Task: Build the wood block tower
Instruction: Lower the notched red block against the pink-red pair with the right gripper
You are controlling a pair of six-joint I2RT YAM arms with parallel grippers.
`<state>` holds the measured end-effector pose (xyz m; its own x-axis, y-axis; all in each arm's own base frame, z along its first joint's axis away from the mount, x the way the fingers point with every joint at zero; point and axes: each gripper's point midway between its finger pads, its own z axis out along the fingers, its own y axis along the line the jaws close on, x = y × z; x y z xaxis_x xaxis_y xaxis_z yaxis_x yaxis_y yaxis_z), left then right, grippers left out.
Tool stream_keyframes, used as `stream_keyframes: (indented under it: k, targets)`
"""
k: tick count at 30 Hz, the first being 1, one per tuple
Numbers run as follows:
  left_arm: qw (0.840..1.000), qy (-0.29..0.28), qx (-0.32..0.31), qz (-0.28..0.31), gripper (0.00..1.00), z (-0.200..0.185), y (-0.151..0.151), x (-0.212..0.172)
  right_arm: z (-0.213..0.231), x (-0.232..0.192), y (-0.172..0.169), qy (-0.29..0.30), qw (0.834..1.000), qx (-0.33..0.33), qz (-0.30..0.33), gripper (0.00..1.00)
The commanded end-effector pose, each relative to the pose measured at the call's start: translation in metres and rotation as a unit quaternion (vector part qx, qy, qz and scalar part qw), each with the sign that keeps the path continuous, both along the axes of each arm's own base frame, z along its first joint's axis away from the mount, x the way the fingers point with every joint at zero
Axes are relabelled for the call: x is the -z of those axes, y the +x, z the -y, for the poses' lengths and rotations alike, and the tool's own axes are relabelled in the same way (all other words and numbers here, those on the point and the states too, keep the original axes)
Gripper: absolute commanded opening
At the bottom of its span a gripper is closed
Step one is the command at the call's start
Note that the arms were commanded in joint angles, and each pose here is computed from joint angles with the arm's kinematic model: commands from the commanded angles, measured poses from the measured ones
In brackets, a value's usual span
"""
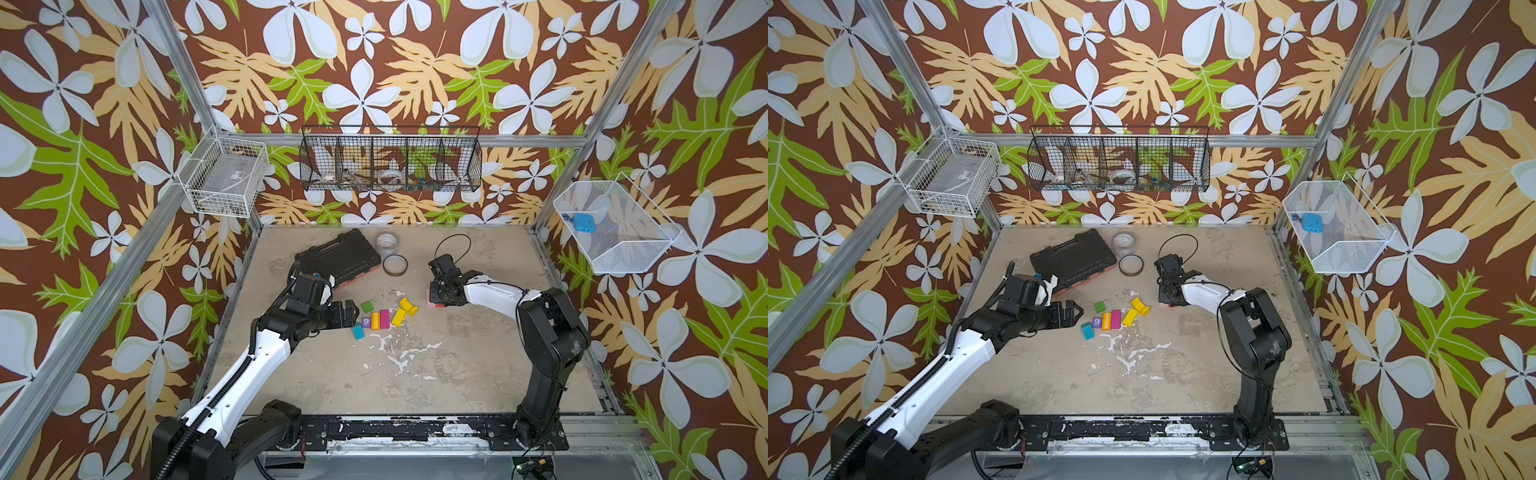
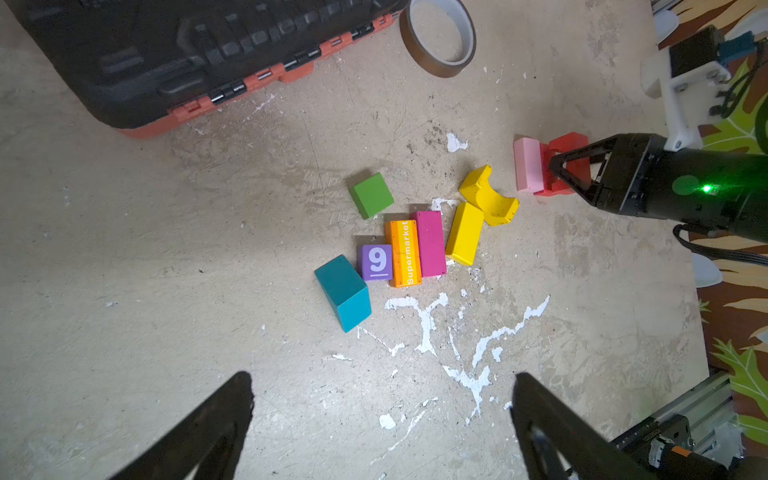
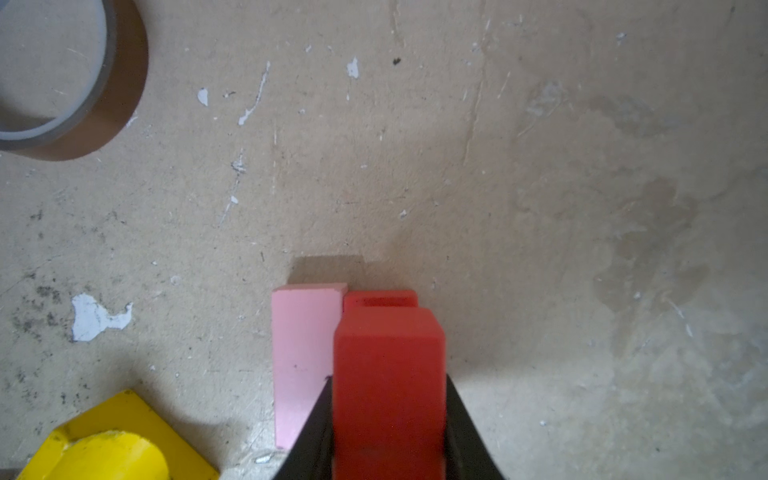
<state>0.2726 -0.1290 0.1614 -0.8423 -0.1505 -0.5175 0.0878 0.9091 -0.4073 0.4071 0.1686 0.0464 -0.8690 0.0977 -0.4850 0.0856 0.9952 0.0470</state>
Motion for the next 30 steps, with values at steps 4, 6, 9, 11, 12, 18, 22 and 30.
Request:
stream_keyframes:
  k: [4, 6, 9, 11, 12, 18, 22, 30]
  targets:
    - [1.000, -0.001, 0.004, 0.002, 0.98, 0.0013, 0.0006, -0.0016, -0.0015, -0.0009, 0.0026, -0.001, 1.000, -0.004, 0.003, 0.17]
    - [1.000, -0.001, 0.004, 0.002, 0.98, 0.0015, 0.0005, -0.0016, -0.0017, -0.0009, 0.0025, -0.002, 1.000, -0.005, 0.003, 0.19]
    - [1.000, -0.001, 0.004, 0.002, 0.98, 0.0015, 0.0005, -0.0018, -0.0022, -0.0012, 0.0027, -0.001, 1.000, -0.006, 0.002, 0.22]
    - [1.000, -0.001, 0.004, 0.001, 0.98, 0.0016, 0.0006, -0.0012, -0.0021, -0.0013, 0.0024, -0.001, 1.000, -0.006, 0.002, 0.23]
    - [1.000, -0.001, 0.003, 0.000, 0.98, 0.0012, 0.0005, -0.0008, -0.0020, -0.0012, 0.0020, -0.001, 1.000, -0.007, 0.002, 0.24]
    - [1.000, -0.001, 0.004, 0.001, 0.98, 0.0015, 0.0006, -0.0014, -0.0019, -0.0014, 0.0018, -0.001, 1.000, -0.007, 0.002, 0.37]
    - [1.000, -0.001, 0.004, 0.001, 0.98, 0.0015, 0.0004, -0.0010, -0.0016, -0.0006, 0.0018, -0.003, 1.000, -0.007, 0.000, 0.43]
    - [1.000, -0.002, 0.005, 0.001, 0.98, 0.0017, 0.0005, -0.0014, -0.0012, -0.0011, 0.0029, -0.004, 1.000, -0.005, 0.002, 0.42]
